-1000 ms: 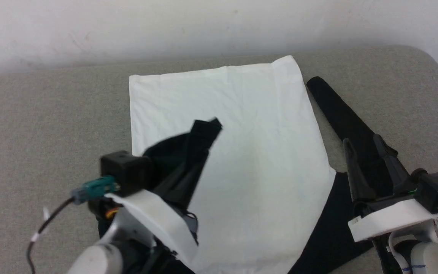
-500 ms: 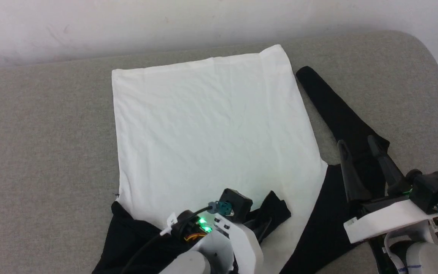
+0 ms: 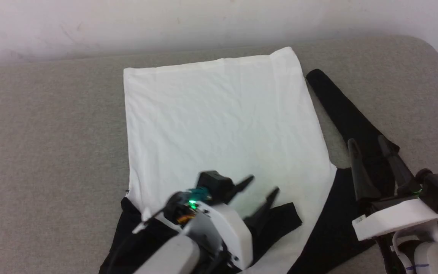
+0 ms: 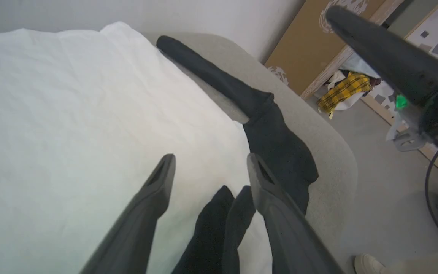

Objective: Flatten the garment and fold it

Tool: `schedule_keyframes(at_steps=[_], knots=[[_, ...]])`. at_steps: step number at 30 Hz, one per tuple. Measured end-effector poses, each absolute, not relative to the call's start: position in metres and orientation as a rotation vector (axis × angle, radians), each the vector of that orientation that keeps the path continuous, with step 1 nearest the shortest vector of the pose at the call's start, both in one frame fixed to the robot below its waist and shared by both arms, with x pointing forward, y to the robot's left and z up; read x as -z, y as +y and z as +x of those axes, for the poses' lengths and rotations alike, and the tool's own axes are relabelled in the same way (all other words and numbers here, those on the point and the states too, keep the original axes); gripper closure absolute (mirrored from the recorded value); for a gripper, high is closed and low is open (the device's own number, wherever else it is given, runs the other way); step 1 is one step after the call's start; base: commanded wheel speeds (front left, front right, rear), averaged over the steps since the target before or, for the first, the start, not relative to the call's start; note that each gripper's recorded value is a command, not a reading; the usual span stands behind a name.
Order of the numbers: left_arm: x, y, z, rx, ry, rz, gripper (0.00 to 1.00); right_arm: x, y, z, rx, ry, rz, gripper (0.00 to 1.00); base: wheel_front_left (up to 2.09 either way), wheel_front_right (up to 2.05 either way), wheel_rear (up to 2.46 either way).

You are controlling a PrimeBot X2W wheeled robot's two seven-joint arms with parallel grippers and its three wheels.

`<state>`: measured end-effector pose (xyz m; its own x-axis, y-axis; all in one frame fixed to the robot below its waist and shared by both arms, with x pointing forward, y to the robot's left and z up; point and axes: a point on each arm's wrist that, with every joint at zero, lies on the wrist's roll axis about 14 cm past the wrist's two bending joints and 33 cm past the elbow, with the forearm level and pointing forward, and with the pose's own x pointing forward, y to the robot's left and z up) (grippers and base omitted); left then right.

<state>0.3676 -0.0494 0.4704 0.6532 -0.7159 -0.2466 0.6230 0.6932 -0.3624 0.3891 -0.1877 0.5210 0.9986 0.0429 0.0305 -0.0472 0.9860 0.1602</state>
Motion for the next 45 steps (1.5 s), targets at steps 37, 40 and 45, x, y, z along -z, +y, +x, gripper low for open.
schedule_keyframes(at_steps=[37,40,45], knots=[[-0.465,0.235,0.431,-0.175,0.001,-0.141,0.0,-0.37,-0.226,0.557,-0.001,0.731,-0.025,0.15,0.0,0.0,0.0],[-0.462,0.241,0.428,-0.192,0.008,-0.135,0.0,-0.366,-0.223,0.56,-0.014,0.778,-0.025,0.99,0.0,0.0,0.0],[-0.46,0.24,0.425,-0.179,0.016,-0.13,0.0,-0.374,-0.224,0.555,-0.011,0.762,-0.008,1.0,0.0,0.0,0.0]])
